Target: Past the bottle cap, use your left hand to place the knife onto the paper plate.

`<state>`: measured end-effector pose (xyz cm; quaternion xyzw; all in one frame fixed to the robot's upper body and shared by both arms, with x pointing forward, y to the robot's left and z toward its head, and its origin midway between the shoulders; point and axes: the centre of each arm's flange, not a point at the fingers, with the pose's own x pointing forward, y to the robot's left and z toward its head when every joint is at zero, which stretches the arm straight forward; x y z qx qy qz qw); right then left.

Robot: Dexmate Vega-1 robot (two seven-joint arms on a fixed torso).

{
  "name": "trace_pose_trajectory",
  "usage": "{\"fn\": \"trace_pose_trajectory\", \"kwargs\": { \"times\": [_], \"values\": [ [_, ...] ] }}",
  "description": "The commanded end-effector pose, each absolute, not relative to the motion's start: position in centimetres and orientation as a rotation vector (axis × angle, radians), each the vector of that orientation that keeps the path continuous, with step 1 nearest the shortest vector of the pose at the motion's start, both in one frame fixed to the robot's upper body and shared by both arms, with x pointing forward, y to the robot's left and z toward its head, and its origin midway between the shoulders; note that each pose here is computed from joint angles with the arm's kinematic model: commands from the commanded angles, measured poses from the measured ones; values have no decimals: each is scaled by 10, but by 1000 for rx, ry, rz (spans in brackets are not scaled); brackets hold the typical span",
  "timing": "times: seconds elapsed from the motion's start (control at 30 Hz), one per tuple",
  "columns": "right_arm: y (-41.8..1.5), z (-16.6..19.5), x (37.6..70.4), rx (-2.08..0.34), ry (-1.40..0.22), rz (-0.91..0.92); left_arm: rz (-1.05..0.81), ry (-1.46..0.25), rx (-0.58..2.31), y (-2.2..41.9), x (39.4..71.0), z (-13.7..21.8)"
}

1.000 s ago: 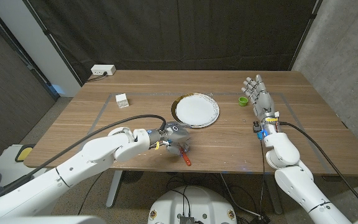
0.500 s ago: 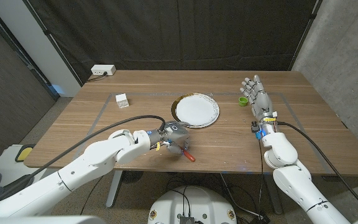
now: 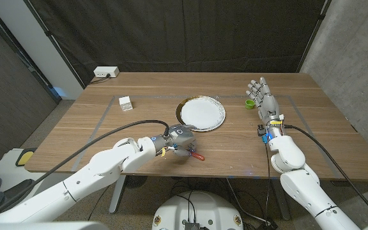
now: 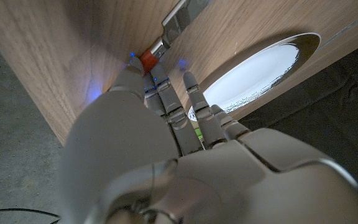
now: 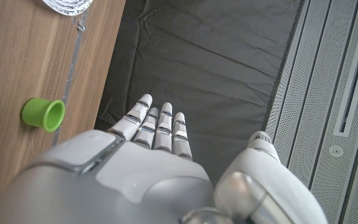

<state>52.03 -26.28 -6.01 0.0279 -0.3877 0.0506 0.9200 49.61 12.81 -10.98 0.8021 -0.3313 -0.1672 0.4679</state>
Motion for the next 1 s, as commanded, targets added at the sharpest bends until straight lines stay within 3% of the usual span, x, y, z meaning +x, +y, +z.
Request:
{"fn": "trace_pose_trajectory", "kwargs": {
  "times": [0.03, 1.0],
  "values": [
    [-263, -62, 517, 57, -796, 97, -435, -818, 1964, 123, 499, -115],
    [-258, -59, 521, 76, -804, 103, -387, -772, 2001, 137, 495, -69]
  ]
}}
